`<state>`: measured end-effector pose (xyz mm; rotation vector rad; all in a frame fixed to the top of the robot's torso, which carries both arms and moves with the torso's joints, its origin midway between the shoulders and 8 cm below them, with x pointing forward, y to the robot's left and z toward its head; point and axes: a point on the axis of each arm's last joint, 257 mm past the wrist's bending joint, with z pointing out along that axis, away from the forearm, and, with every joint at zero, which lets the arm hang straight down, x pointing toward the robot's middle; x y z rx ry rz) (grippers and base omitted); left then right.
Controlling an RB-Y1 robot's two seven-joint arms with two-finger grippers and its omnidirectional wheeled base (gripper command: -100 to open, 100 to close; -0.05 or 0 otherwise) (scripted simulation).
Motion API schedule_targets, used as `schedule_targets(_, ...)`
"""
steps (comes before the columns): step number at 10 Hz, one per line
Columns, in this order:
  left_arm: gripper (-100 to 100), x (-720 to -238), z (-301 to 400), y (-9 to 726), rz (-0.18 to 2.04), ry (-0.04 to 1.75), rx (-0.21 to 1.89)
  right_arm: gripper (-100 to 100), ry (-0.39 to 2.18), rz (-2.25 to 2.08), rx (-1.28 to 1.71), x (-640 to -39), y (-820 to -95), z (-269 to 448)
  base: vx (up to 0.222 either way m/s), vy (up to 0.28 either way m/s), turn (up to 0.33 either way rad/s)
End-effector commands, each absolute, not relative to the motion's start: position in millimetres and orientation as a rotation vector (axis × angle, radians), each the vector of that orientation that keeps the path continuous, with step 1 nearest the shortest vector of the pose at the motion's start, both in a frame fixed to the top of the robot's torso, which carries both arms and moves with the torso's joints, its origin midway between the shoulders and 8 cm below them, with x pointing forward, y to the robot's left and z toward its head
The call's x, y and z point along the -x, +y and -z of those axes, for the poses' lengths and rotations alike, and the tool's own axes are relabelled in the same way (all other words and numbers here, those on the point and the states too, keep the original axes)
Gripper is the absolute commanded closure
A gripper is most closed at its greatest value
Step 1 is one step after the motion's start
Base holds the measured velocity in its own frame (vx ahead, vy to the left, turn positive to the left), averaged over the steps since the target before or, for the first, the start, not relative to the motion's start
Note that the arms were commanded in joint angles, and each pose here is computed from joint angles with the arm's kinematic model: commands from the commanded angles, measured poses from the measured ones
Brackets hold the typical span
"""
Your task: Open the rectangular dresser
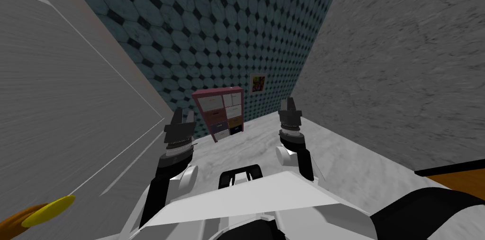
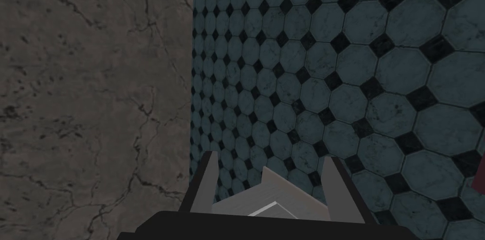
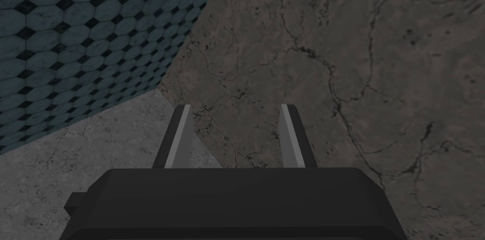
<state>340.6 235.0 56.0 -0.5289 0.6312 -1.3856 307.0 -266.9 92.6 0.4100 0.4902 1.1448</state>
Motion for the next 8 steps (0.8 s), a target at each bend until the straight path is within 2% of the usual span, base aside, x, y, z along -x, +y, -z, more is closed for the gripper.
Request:
schedule_targets(1, 0, -341, -56, 235, 1.386, 0.631, 0.529, 0, 0.490, -1.145, -0.410, -307, -267, -93, 0.000, 0.000, 0.000)
schedule_targets(2, 0, -341, -56, 235, 1.386, 0.631, 0.529, 0, 0.490, -1.145, -0.410, -307, -267, -93, 0.000, 0.000, 0.000)
schedule_targets(3, -100, -344, -48, 232, 1.388, 0.670, 0.516, 0, 0.490, -1.145, -0.410, -307, -267, -93, 0.043, -0.022, 0.011)
schedule_targets(5, -100, -352, -30, 232, 1.390, 0.723, 0.521, 0, 0.491, -1.145, -0.411, -307, -267, -92, 0.112, -0.048, 0.019)
schedule_targets(8, -100, -361, -6, 237, 1.391, 0.767, 0.554, 0, 0.491, -1.145, -0.411, -307, -267, -92, 0.175, -0.115, 0.022)
